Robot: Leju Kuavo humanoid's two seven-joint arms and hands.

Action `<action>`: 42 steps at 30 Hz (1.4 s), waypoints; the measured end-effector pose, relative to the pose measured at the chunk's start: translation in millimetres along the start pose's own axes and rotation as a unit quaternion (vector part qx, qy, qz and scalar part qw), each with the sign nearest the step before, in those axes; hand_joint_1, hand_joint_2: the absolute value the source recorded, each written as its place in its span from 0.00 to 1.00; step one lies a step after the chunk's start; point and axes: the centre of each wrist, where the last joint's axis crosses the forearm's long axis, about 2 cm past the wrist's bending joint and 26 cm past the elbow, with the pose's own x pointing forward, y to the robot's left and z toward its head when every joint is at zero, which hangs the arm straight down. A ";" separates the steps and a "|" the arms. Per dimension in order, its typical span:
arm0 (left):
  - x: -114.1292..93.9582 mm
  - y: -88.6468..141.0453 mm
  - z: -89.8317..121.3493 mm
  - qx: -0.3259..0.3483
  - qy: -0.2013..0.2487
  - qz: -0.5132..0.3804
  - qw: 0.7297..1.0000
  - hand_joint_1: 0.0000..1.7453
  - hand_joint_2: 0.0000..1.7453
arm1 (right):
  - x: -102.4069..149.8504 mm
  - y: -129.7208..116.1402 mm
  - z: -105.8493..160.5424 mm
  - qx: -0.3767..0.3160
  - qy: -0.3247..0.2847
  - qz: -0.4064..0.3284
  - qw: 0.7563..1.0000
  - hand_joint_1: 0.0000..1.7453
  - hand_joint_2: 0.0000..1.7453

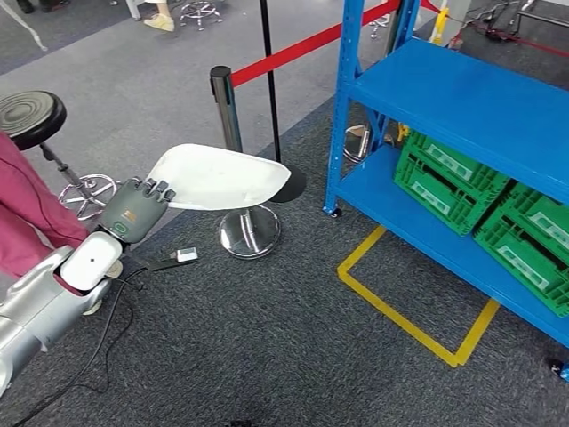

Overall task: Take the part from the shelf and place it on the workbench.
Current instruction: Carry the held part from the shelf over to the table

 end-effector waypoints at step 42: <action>-1.0 7.4 -7.8 0.015 0.008 0.005 1.000 1.00 1.00 | -1.3 1.0 -0.1 0.004 0.000 0.000 1.000 0.00 0.00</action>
